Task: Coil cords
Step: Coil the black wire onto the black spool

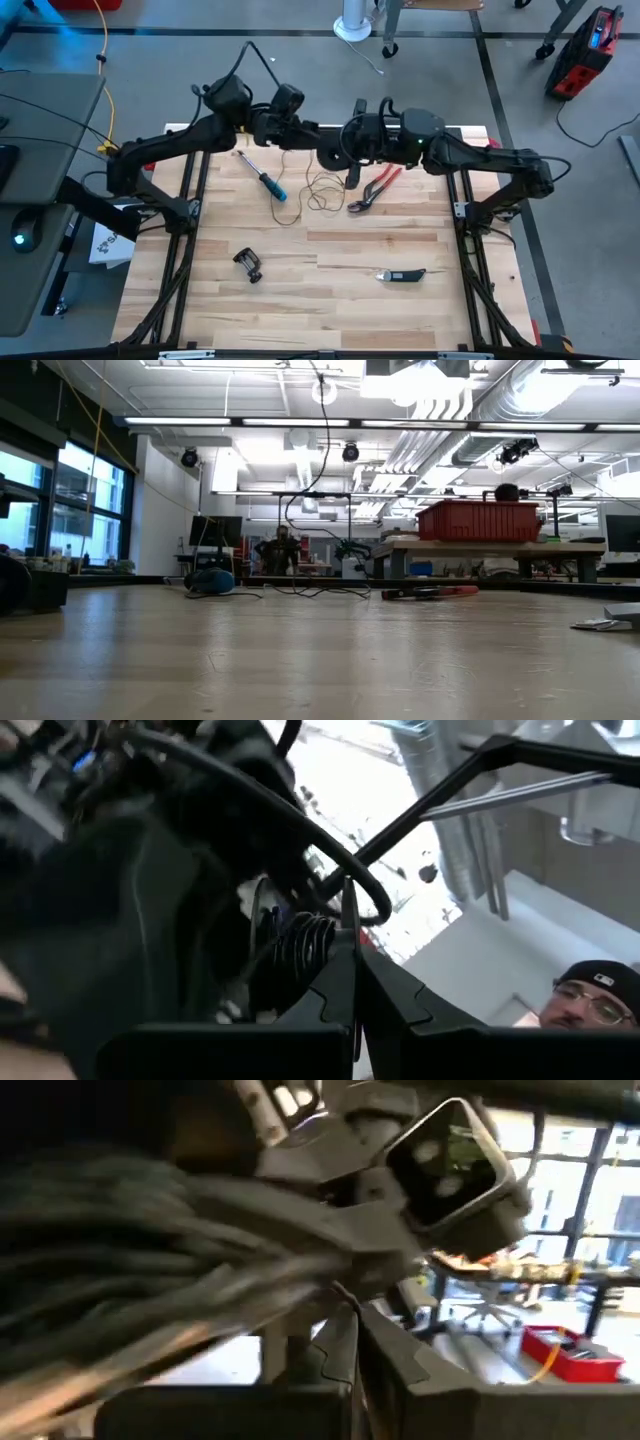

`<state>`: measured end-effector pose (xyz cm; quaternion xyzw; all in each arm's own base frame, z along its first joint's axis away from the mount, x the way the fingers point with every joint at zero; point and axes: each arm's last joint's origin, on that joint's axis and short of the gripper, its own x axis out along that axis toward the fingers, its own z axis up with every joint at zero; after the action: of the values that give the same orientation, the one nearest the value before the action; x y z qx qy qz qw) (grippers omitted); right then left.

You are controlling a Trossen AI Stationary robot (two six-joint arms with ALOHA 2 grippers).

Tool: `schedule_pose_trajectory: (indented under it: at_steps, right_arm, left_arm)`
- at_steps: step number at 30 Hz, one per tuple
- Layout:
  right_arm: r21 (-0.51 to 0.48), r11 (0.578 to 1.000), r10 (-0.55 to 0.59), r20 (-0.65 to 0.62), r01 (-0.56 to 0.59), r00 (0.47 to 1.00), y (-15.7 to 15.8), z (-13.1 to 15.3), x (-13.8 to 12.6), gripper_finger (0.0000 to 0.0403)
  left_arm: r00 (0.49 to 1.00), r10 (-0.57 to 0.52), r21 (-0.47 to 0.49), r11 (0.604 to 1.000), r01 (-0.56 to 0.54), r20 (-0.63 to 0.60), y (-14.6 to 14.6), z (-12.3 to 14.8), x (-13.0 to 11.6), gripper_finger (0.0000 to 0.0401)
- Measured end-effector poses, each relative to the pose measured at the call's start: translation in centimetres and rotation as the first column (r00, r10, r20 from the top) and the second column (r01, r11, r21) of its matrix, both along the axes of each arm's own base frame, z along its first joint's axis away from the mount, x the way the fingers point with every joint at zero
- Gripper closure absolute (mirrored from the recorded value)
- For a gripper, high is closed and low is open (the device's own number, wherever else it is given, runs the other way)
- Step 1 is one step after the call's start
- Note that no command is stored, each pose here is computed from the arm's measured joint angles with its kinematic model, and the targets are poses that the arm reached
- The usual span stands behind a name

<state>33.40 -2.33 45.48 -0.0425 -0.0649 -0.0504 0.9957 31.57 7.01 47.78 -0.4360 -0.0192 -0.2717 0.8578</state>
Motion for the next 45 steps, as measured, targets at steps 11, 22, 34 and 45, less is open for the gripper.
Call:
schedule_pose_trajectory:
  at_steps: [11, 22, 34, 45]
  right_arm:
    - [0.099, 0.993, 0.055, 0.035, -0.058, 0.998, 0.2, 0.0, 0.3, 0.0403]
    - [0.202, 0.975, 0.090, 0.041, -0.096, 0.995, 0.2, 0.0, 0.3, 0.0403]
    - [0.271, 0.962, 0.090, -0.160, -0.044, 0.983, -0.8, -2.1, 0.4, 0.0285]
    - [0.032, 0.999, 0.010, -0.184, -0.005, 0.983, -0.7, -4.2, 3.3, 0.0218]
  left_arm:
    - [0.964, 0.145, 0.152, 0.971, -0.182, 0.224, 3.4, 1.2, -1.4, 0.0401]
    - [0.936, 0.273, 0.268, 0.906, -0.328, 0.222, 5.4, 2.7, -6.0, 0.0401]
    - [0.897, 0.379, 0.274, 0.859, -0.433, 0.229, 3.8, 4.7, -10.5, 0.0401]
    - [0.876, 0.401, 0.239, 0.854, -0.463, 0.267, 2.6, 5.3, -10.7, 0.0401]
